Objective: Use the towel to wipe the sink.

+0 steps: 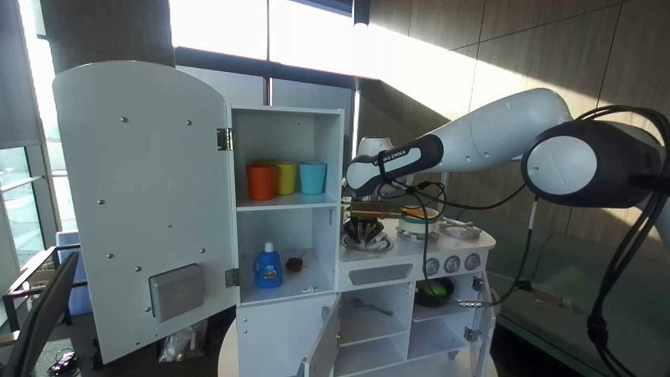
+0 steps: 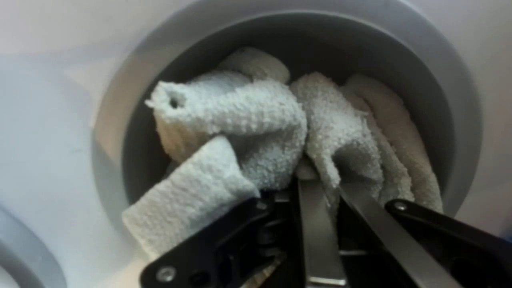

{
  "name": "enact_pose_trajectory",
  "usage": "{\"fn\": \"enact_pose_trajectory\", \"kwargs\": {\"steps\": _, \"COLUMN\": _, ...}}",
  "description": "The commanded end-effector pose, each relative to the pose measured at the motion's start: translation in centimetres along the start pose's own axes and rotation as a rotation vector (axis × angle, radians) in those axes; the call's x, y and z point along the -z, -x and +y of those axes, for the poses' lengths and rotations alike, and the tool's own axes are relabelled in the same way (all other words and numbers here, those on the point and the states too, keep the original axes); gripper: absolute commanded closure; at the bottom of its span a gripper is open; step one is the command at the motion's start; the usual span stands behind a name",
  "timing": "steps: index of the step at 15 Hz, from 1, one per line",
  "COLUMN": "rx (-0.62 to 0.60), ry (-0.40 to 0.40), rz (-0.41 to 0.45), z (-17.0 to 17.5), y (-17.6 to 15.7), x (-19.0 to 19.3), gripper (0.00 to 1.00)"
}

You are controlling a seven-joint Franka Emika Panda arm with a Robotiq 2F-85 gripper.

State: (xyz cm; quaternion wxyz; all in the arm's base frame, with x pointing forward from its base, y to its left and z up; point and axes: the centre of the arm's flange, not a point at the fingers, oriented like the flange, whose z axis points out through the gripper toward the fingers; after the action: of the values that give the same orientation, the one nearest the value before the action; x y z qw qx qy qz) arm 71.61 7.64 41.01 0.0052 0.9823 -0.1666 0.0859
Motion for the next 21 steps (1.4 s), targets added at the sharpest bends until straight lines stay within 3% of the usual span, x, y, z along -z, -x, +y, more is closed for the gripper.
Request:
{"fn": "enact_pose_trajectory", "kwargs": {"steps": 1, "rx": -0.04, "ry": 0.042, "rz": 0.027, "z": 0.6, "y": -1.0, "x": 1.0, "gripper": 0.93}}
{"fn": "enact_pose_trajectory", "kwargs": {"steps": 6, "rx": -0.025, "ry": 0.035, "rz": 0.027, "z": 0.5, "y": 0.1, "x": 2.8, "gripper": 0.93}}
{"fn": "enact_pose_trajectory", "kwargs": {"steps": 11, "rx": -0.041, "ry": 0.029, "rz": 0.101, "z": 1.6, "y": 0.5, "x": 7.7, "gripper": 0.92}}
{"fn": "enact_pose_trajectory", "kwargs": {"steps": 15, "rx": -0.08, "ry": 0.027, "rz": 0.257, "z": 3.9, "y": 1.0, "x": 15.6, "gripper": 0.92}}
{"fn": "enact_pose_trajectory", "kwargs": {"steps": 21, "rx": -0.189, "ry": -0.062, "rz": 0.552, "z": 6.0, "y": 3.6, "x": 31.7, "gripper": 0.93}}
